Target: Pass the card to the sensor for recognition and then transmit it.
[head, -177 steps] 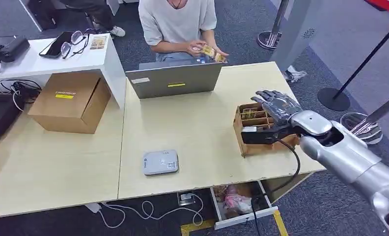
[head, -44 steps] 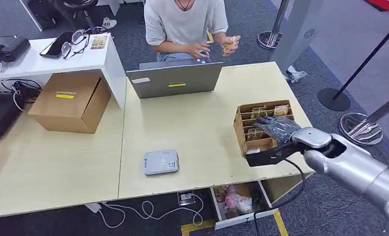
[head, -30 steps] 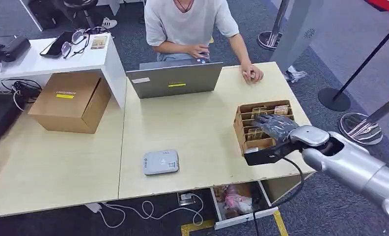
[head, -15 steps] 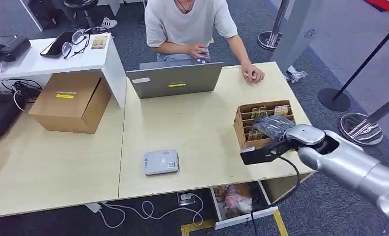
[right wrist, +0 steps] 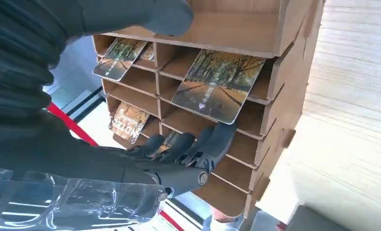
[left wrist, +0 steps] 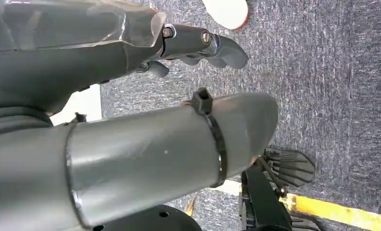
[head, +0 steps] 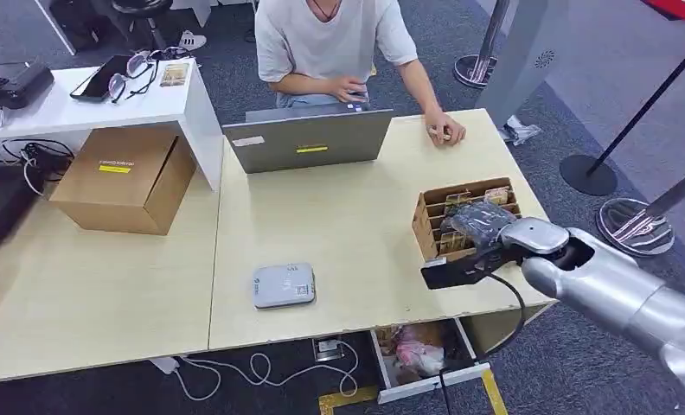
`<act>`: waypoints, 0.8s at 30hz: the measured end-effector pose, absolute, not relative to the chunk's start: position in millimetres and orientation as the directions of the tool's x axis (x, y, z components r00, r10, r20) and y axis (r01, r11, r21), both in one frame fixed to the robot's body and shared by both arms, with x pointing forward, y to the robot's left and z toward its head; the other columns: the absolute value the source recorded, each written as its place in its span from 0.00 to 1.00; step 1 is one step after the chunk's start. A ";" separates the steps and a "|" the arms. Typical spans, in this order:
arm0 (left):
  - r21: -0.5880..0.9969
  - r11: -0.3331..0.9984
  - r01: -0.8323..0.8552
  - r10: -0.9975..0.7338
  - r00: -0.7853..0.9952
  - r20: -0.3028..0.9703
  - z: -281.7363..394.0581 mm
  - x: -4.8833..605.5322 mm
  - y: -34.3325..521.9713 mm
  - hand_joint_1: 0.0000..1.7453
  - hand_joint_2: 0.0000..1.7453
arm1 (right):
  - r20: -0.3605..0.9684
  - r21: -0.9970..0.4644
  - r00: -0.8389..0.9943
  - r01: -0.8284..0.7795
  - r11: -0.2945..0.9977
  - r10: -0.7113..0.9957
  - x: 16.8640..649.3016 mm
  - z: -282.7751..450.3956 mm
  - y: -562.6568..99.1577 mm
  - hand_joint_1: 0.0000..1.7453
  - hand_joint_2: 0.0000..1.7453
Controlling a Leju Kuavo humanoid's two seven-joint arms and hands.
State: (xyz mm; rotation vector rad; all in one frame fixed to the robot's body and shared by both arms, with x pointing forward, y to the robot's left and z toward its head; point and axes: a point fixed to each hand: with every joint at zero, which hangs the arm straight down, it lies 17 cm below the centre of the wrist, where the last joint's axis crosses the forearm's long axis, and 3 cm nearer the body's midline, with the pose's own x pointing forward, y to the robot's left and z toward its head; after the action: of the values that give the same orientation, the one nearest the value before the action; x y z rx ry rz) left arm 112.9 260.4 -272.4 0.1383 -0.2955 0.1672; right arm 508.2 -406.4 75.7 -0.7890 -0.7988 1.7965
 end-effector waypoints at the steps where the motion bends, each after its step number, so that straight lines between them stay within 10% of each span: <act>1: 0.111 0.976 -0.185 0.144 0.943 0.299 -272.5 112.5 260.7 0.00 0.00 | -0.158 -0.803 -0.310 -0.512 -0.305 0.937 507.8 75.1 -406.3 0.28 1.00; 4: 0.112 0.976 -0.188 0.147 0.944 0.296 -272.7 112.1 261.0 0.00 0.00 | -0.160 -0.801 -0.314 -0.513 -0.309 0.936 507.0 73.8 -405.8 0.37 1.00; 6: 0.112 0.976 -0.188 0.147 0.944 0.296 -272.7 112.1 261.0 0.00 0.00 | -0.161 -0.798 -0.317 -0.515 -0.312 0.935 506.1 72.2 -405.0 0.75 1.00; 8: 0.112 0.976 -0.188 0.147 0.944 0.296 -272.7 112.1 261.2 0.00 0.00 | -0.161 -0.798 -0.319 -0.515 -0.314 0.934 506.0 71.8 -404.2 0.80 1.00; 24: 0.112 0.975 -0.192 0.151 0.941 0.303 -272.3 113.0 261.5 0.00 0.00 | -0.150 -0.812 -0.316 -0.501 -0.299 0.937 507.4 72.0 -400.2 0.82 1.00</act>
State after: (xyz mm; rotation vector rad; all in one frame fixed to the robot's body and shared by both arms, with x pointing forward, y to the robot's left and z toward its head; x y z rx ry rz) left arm 113.0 261.5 -272.3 0.1410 -0.2981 0.1756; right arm 507.4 -400.2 72.0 -0.7875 -0.8182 1.7951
